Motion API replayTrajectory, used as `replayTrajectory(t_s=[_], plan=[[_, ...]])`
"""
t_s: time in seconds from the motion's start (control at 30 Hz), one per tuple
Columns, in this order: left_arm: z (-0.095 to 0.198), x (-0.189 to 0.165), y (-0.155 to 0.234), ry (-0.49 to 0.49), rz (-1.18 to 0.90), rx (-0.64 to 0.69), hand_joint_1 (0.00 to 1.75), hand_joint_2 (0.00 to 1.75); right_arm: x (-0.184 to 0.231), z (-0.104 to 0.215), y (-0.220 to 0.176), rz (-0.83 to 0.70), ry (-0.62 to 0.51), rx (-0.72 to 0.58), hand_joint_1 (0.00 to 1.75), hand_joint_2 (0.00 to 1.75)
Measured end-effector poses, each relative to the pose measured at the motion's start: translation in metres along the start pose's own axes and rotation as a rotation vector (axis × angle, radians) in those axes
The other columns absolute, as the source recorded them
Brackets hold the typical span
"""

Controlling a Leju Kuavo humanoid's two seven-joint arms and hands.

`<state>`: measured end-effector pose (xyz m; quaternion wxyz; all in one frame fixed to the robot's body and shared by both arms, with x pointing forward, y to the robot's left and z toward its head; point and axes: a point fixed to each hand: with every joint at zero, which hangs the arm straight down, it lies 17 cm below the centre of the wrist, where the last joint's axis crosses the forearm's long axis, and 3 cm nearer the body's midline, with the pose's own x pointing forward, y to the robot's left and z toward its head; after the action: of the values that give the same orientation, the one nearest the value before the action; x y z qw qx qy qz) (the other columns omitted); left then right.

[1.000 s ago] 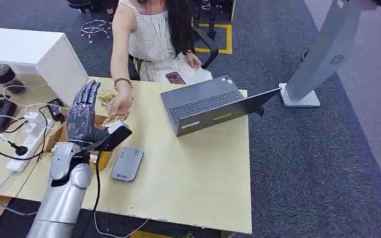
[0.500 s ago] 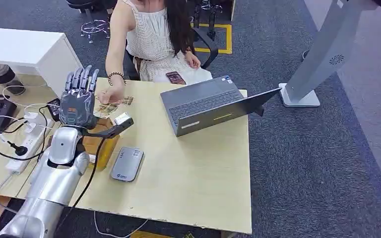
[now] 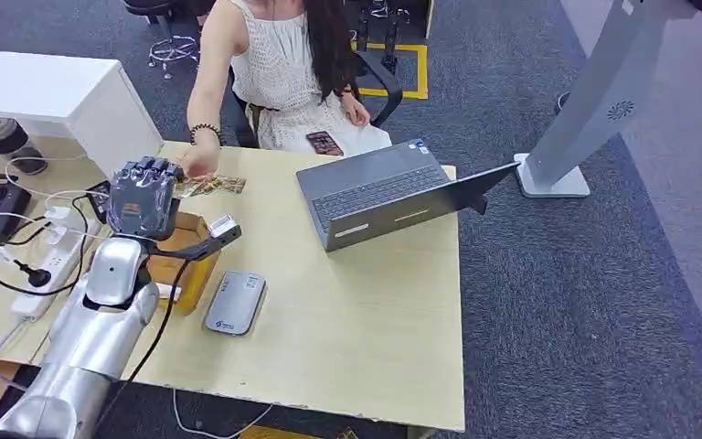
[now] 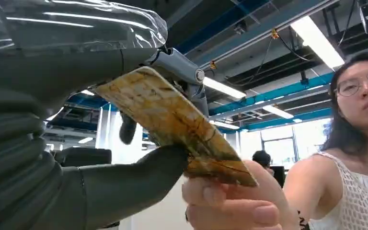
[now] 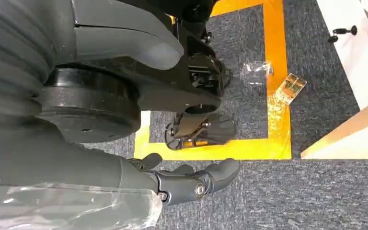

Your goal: Pass the card to the sensor for recognition and then transmit it.

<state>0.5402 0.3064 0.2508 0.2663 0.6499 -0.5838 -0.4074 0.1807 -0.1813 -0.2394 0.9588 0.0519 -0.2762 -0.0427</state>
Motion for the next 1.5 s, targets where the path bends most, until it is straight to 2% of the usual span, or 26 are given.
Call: replayTrajectory(t_s=[0.43, 0.6, 0.83, 1.0, 1.17, 1.5], plan=[[0.001, 0.009, 0.003, -0.053, 0.018, 0.020, 1.75, 1.75, 0.001, 0.000, 0.000, 0.001, -0.008, 0.001, 0.00, 1.75], [0.015, 0.026, 0.002, -0.063, 0.081, 0.011, 1.75, 1.75, 0.002, 0.000, 0.000, -0.003, -0.017, -0.001, 0.00, 1.75], [0.063, 0.061, -0.042, -0.043, 0.146, -0.259, 1.75, 1.75, -0.002, 0.002, -0.003, -0.029, -0.021, -0.014, 0.00, 1.75], [0.090, 0.074, -0.072, -0.024, 0.125, -0.421, 1.75, 1.75, -0.005, 0.003, -0.006, -0.039, -0.019, -0.022, 0.00, 1.75], [0.106, 0.083, -0.090, -0.021, 0.113, -0.518, 1.75, 1.75, -0.004, 0.003, -0.007, -0.043, -0.019, -0.025, 0.00, 1.75], [0.119, 0.103, -0.105, -0.050, 0.131, -0.603, 1.75, 1.75, -0.005, 0.003, -0.009, -0.055, -0.016, -0.032, 0.00, 1.75]])
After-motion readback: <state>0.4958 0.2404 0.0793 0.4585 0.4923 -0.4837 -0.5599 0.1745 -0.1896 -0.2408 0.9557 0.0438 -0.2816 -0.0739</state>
